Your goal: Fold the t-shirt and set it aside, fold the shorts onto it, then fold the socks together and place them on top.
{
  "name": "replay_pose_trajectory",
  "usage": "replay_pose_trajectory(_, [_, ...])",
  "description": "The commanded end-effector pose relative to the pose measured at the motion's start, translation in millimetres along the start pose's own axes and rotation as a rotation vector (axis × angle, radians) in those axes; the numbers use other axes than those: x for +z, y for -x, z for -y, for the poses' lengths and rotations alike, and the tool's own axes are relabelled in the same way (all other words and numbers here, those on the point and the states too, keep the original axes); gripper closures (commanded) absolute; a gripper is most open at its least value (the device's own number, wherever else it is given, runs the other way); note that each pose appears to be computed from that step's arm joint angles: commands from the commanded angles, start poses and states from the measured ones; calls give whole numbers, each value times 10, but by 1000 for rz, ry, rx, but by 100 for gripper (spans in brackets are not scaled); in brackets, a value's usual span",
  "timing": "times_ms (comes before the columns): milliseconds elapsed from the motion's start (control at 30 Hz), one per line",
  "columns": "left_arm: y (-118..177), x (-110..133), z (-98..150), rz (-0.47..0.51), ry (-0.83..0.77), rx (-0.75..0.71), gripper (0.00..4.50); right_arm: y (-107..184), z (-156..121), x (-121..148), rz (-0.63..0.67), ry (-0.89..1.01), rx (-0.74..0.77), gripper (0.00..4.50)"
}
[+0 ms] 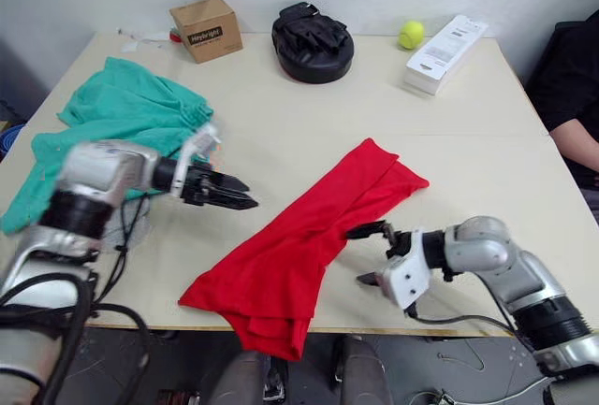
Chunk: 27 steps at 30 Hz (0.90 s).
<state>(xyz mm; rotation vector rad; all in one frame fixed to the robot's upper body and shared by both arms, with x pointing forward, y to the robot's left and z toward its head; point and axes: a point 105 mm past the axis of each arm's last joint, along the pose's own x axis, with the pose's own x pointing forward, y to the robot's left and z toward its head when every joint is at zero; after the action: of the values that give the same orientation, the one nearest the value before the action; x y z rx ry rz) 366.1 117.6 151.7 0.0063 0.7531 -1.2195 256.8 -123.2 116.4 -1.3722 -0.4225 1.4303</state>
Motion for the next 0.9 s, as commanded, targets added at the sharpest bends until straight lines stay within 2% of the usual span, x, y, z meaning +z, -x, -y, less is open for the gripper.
replay_pose_trajectory(33, [-217,166,-61,-8,-47,6,1,-170,15,135,33,107,-20,0])
replay_pose_trajectory(233, [-586,228,-79,-34,-62,12,1,-365,-97,266,87,186,-11,0])
replay_pose_trajectory(467, [-730,194,-79,-57,-65,18,1,-504,-127,320,115,221,-12,0])
replay_pose_trajectory(500, [-738,181,-79,-61,-60,17,30,-529,-121,328,118,222,-15,0])
replay_pose_trajectory(533, [-744,170,-83,-64,-54,19,41,-548,-116,333,120,222,-18,0])
replay_pose_trajectory(633, [-802,113,-91,-78,-27,29,124,-601,-187,345,133,230,9,59])
replay_pose_trajectory(900, [-871,63,-113,-81,-4,54,383,-545,-218,311,127,230,17,355])
